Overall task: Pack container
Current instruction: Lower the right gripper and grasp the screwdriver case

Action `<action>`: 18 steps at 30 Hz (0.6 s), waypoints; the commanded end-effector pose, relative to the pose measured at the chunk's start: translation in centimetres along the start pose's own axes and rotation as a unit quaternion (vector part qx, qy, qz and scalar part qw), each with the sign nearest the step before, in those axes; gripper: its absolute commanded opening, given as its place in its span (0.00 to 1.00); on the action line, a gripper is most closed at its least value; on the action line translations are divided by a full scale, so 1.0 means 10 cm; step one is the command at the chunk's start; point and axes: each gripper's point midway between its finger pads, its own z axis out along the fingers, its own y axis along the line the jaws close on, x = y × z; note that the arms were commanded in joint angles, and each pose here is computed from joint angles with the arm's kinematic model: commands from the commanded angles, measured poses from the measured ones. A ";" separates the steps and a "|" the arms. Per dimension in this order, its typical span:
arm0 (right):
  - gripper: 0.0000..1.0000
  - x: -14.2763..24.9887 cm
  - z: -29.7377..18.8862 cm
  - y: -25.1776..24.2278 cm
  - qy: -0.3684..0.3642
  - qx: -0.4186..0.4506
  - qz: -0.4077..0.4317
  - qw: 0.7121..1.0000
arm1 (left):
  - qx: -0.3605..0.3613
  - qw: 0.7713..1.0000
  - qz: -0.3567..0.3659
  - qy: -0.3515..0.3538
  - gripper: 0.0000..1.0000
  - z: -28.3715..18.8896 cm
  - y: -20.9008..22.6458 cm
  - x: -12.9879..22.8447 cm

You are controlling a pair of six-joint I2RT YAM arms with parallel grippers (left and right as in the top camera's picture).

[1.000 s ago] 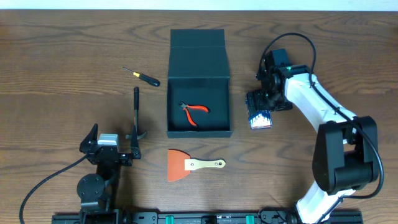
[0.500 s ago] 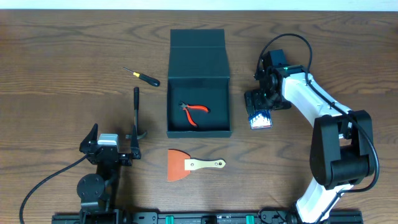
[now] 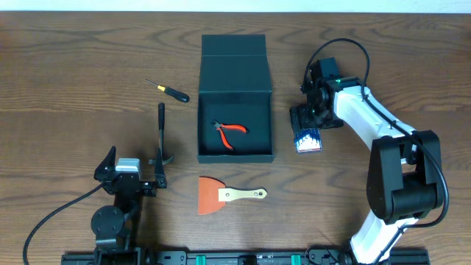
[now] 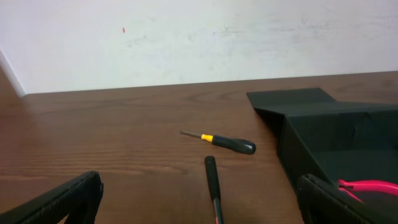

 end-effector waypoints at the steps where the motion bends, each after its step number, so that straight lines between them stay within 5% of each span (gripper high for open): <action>1: 0.89 -0.07 0.00 0.01 -0.006 -0.002 -0.002 1.000 | 0.002 1.000 0.004 0.023 0.99 0.01 -0.01 0.16; 18: 0.89 0.02 0.20 -0.01 0.023 0.000 0.007 1.000 | 0.002 1.000 0.004 0.023 0.99 0.01 -0.01 0.16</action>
